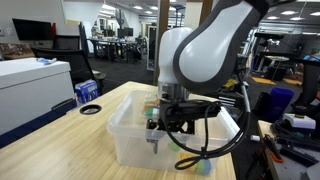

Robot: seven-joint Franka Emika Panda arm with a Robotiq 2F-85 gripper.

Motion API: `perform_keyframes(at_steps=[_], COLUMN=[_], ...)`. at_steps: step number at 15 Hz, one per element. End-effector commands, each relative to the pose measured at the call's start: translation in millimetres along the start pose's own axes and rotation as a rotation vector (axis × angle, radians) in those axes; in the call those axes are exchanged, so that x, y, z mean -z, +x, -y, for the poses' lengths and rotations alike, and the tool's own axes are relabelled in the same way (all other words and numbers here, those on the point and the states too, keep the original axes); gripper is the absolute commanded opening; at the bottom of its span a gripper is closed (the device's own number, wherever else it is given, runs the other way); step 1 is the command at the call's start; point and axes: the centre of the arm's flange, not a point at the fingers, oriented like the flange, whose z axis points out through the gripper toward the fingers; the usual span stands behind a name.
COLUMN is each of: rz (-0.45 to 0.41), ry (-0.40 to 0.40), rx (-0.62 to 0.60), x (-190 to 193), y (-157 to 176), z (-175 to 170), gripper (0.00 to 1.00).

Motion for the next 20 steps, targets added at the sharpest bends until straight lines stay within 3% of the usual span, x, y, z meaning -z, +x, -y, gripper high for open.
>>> perform_keyframes(at_steps=[1,10,20], rz=[0.082,0.1,0.161], ry=[0.023,-0.046,-0.127], rx=[-0.082,-0.414,-0.521], x=[-3,17,2], y=[8,35,50], z=[-14,-25,-29], gripper=[1.0,1.0,1.0])
